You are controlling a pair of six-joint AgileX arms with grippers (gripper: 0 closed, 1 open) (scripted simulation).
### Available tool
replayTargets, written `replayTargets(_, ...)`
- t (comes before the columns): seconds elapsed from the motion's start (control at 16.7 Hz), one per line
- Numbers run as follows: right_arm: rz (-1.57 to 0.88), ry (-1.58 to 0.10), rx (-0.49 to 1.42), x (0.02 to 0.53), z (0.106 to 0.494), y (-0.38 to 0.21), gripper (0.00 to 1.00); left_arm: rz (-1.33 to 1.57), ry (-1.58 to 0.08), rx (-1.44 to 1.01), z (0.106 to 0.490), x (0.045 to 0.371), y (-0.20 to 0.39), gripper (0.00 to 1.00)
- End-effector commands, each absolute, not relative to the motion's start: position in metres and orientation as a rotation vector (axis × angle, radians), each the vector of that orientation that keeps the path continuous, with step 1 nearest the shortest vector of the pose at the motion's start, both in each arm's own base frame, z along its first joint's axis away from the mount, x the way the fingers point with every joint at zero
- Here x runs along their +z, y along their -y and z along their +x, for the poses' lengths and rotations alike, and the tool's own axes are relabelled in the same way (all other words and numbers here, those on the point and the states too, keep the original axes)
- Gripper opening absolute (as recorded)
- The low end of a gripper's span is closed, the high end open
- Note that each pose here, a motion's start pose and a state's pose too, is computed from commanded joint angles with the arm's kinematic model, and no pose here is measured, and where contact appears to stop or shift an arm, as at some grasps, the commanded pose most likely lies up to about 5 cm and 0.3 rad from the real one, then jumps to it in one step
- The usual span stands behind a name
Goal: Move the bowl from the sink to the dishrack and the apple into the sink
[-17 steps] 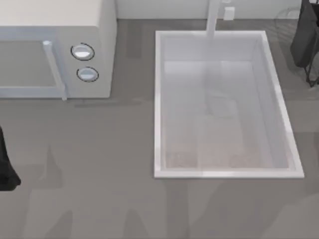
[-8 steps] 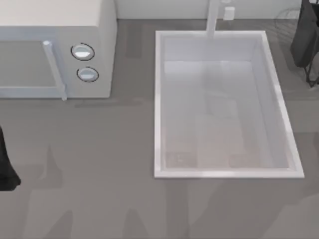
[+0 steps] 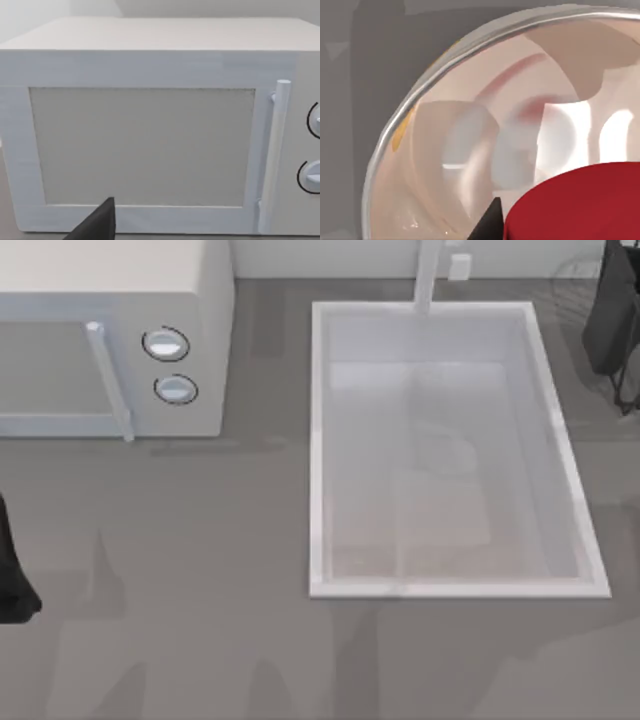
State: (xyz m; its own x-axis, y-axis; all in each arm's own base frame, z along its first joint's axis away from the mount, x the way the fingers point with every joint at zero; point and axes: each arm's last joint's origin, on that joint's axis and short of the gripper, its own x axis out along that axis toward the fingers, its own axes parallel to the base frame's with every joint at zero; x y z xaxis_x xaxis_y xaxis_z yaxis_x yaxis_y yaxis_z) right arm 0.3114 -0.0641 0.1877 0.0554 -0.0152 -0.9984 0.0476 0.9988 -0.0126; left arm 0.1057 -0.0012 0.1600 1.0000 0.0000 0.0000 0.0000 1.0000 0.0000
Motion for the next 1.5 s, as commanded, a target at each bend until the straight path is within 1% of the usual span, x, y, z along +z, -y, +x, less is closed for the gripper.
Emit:
replayTargets(0.24,0.025,-1.503,-0.046,0.224,0.307,0.063,0.0,0.0,0.0,0.0,0.106,0.16,0.001,1.0)
replayTargets(0.6,0.017,-1.495,-0.043,0.224,0.308,0.06,0.0,0.0,0.0,0.0,0.106,0.16,0.001,1.0)
replayTargets(0.78,-0.054,-1.413,-0.026,0.224,0.319,0.039,0.0,0.0,0.0,0.0,0.106,0.16,0.001,1.0)
replayTargets(0.96,-0.158,-1.258,-0.001,0.219,0.335,0.002,0.0,0.0,0.0,0.0,0.106,0.16,0.001,1.0)
replayTargets(1.2,-0.271,-0.965,0.036,0.207,0.349,-0.063,0.0,0.0,0.0,0.0,0.106,0.16,0.001,1.0)
replayTargets(1.32,-0.296,-0.802,0.052,0.2,0.348,-0.096,0.0,0.0,0.0,0.0,0.106,0.16,0.001,1.0)
replayTargets(1.5,-0.283,-0.557,0.062,0.194,0.337,-0.138,0.0,0.0,0.0,0.0,0.106,0.16,0.001,1.0)
